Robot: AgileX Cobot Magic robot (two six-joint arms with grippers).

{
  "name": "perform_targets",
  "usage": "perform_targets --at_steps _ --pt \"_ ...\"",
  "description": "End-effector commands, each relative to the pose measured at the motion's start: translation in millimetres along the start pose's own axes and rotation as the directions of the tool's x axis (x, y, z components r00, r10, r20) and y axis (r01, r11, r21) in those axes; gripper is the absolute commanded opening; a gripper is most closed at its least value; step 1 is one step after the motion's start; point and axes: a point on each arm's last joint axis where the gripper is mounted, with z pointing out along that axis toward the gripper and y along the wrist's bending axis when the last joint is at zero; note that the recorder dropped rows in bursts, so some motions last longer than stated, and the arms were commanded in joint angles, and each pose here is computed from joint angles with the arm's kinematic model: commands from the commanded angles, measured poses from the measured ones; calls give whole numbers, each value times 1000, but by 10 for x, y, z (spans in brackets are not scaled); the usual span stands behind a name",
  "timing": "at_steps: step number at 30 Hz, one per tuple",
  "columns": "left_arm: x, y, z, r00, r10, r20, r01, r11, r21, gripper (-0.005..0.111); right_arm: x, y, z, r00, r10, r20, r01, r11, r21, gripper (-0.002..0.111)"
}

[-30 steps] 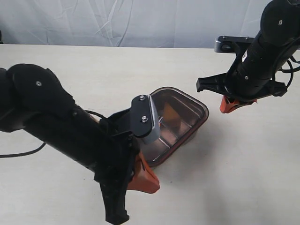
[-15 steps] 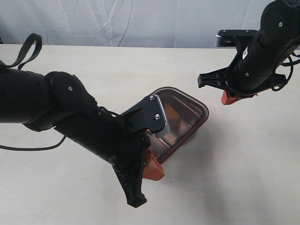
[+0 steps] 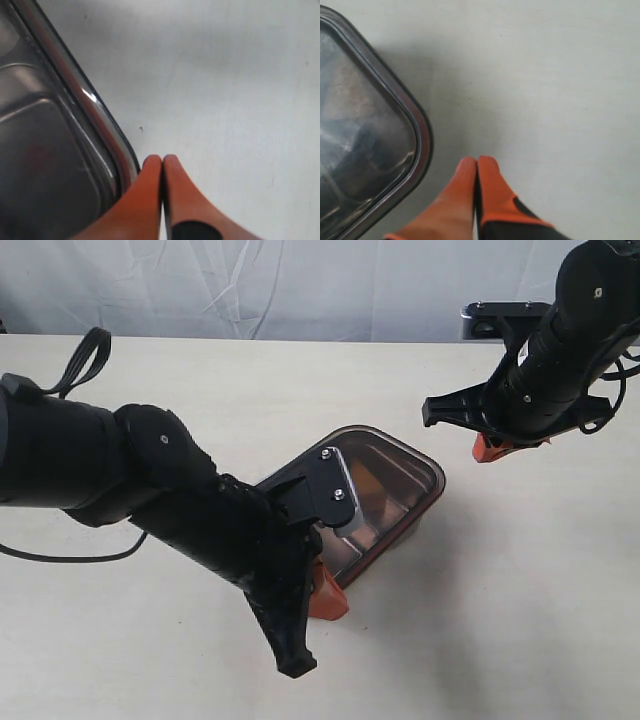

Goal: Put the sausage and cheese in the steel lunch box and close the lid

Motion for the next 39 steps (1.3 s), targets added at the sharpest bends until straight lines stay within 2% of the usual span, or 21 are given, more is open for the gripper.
perform_targets --at_steps 1,6,16,25,33,39 --pt "0 34 -2 1000 8 -2 -8 1000 -20 0 -16 3 -43 1000 -8 21 8 1000 1 -1" --pt "0 54 -2 1000 -15 -2 15 999 -42 0 -11 2 -43 1000 -8 15 8 1000 3 -1" --pt "106 90 -11 993 -19 -117 9 996 -83 0 -11 -6 -43 1000 -15 15 15 1000 11 -1" --pt "96 84 -36 993 -17 -114 7 996 -87 0 -6 -10 -43 1000 -18 9 18 1000 15 -1" --pt "18 48 -144 998 -35 -59 29 995 -96 0 -6 -10 -43 1000 -18 9 18 1000 15 -1" --pt "33 27 -141 997 -29 -76 24 997 -73 0 -3 -11 -43 1000 -18 6 18 1000 16 -1"
